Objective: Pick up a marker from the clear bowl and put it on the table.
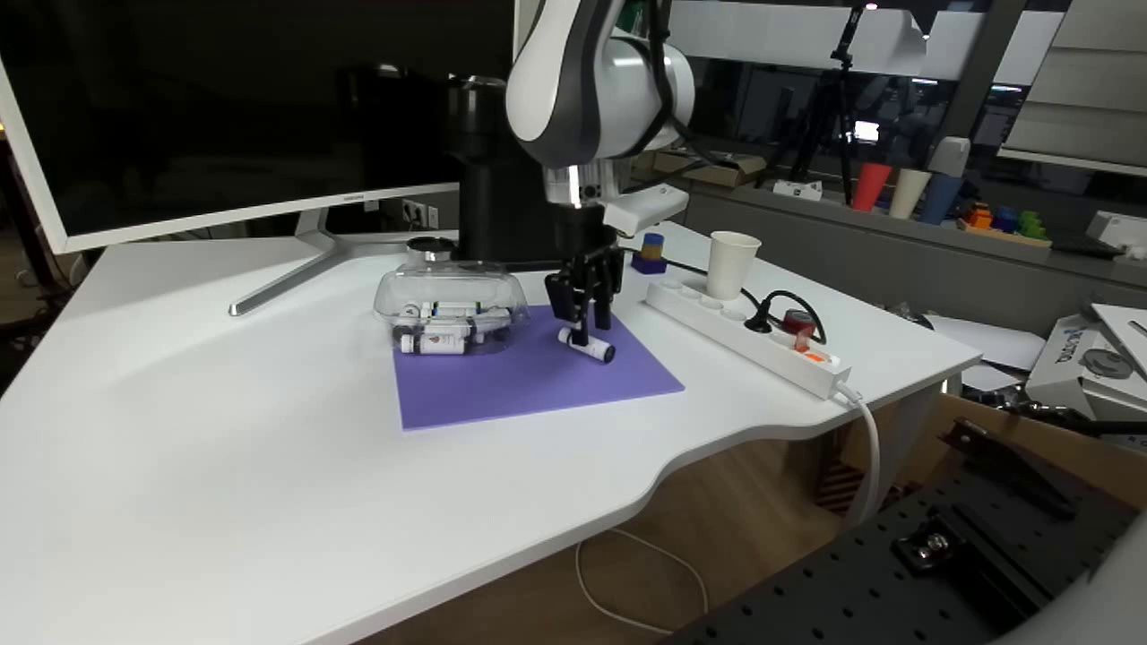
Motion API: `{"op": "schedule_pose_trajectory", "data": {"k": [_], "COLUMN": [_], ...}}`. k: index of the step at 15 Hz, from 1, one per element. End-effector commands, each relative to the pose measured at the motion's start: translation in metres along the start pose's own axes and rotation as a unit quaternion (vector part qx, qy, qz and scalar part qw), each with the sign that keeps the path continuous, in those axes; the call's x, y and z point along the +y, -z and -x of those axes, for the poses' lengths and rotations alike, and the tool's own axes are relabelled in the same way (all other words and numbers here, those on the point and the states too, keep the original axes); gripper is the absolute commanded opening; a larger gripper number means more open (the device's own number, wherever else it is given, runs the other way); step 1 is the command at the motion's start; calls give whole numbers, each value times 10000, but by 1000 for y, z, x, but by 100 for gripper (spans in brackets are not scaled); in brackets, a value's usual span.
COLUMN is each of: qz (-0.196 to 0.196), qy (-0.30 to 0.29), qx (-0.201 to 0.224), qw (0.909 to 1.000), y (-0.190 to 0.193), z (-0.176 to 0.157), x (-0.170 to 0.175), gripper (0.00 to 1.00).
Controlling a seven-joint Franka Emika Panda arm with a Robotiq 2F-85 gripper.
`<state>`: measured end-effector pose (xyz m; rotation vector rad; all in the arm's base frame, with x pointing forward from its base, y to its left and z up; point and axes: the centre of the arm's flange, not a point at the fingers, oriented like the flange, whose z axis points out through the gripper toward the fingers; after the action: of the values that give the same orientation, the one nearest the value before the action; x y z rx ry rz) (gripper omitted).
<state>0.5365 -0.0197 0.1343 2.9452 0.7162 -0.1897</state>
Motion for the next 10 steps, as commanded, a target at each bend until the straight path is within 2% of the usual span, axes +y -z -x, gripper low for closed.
{"op": "schedule_pose_trajectory", "data": {"k": [1,3,4,10], "qz": [-38,-38,-27,-39], "qy": [-293,-369,-393,-572], "qx": [86,223,292,509], "qw": [9995,9991,9988,9971], "y": [21,42,58,147], "z": [5,9,11,27], "x": [0,-3,-4,-18], "gripper": [86,98,100,100]}}
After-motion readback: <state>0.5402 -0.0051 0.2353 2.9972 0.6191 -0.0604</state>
